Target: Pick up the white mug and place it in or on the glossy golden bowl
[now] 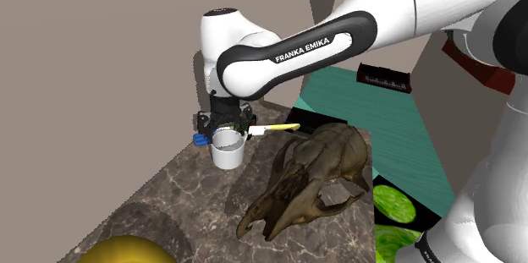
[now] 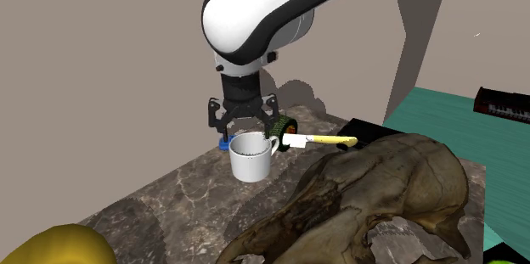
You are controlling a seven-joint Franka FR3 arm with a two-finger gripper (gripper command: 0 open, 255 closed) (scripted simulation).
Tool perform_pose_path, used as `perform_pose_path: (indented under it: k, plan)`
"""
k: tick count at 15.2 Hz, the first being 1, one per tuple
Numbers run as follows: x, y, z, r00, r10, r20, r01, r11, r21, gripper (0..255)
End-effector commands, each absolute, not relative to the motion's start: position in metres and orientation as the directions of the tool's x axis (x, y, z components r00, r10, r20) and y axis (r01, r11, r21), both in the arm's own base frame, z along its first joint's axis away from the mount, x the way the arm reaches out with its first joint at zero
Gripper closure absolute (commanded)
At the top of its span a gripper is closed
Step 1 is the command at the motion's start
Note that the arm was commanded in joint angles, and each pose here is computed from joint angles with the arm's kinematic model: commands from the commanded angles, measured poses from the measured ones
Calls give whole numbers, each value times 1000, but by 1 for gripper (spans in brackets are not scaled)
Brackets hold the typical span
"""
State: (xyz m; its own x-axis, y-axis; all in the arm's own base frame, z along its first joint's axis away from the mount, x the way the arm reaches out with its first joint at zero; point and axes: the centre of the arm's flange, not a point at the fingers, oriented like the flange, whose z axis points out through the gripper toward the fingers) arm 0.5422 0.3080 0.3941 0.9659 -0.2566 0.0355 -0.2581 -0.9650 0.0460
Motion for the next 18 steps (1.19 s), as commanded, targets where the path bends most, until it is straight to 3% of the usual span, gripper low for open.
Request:
perform_pose_path:
  k: [1, 11, 18]
  plan:
    - [558, 327, 384, 965, -260, 42, -262, -964, 46, 0]
    - [572, 341, 335, 964, -261, 46, -264, -963, 47, 0]
    - [572, 341, 335, 964, -261, 46, -264, -963, 47, 0]
